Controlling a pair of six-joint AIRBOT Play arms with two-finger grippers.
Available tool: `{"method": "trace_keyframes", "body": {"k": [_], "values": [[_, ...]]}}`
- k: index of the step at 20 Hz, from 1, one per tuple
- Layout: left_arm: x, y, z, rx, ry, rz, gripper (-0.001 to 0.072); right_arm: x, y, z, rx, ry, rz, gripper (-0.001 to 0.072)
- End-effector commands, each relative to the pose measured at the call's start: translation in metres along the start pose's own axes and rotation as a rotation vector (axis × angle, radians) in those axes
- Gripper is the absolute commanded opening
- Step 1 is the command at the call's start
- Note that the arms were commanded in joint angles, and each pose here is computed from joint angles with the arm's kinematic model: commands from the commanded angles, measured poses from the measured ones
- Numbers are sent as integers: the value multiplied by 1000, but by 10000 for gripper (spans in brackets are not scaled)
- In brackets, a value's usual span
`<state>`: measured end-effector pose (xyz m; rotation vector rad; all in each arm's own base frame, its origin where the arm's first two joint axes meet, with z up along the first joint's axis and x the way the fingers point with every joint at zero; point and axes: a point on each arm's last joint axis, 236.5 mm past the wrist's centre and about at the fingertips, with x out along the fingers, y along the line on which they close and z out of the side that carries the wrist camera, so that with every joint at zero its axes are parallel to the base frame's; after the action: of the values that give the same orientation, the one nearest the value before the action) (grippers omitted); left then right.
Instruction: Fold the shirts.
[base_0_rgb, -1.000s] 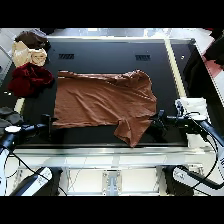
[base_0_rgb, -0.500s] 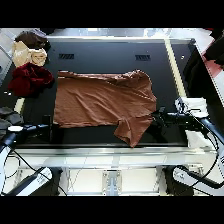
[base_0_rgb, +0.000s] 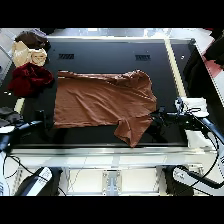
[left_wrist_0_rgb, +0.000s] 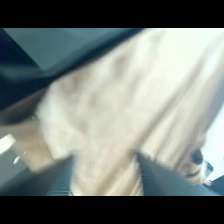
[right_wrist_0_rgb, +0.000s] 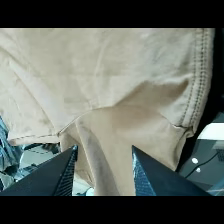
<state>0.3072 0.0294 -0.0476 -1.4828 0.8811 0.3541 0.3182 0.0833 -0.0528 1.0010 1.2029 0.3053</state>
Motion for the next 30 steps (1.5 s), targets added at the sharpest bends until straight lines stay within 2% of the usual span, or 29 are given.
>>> {"method": "trace_keyframes", "body": {"k": [1, 4, 5, 12, 15, 20, 25, 26, 27, 29, 30], "values": [[-43, -1, 6, 129, -69, -1, 507, 0, 1, -1, -13, 7, 4, 388], [-55, 53, -4, 28, -45, 164, 506, 0, 1, -1, -33, 4, 3, 387], [-51, 61, -9, 6, -25, 174, 506, 0, 1, -1, -33, 3, 3, 388], [-22, 82, -12, -136, 23, 172, 504, 0, 0, 0, -35, 0, 1, 388], [-6, 67, -5, -143, 16, 103, 484, 0, 1, 0, -36, 0, 1, 388], [21, 81, -9, -154, 33, 160, 484, 0, 1, 0, -35, 1, 2, 387], [32, 69, 4, -176, -24, 102, 462, 0, 1, 0, -35, 1, 2, 387], [31, 68, 6, -178, -32, 101, 409, 0, 1, 0, -35, 0, 2, 387], [31, 68, 8, -177, -43, 100, 300, 0, 1, 0, -35, 0, 2, 387], [31, 69, 12, -176, -56, 101, 270, 0, 1, 0, -35, 0, 2, 387], [31, 69, 12, -175, -57, 101, 206, 0, 1, 0, -35, 0, 2, 387]]}}
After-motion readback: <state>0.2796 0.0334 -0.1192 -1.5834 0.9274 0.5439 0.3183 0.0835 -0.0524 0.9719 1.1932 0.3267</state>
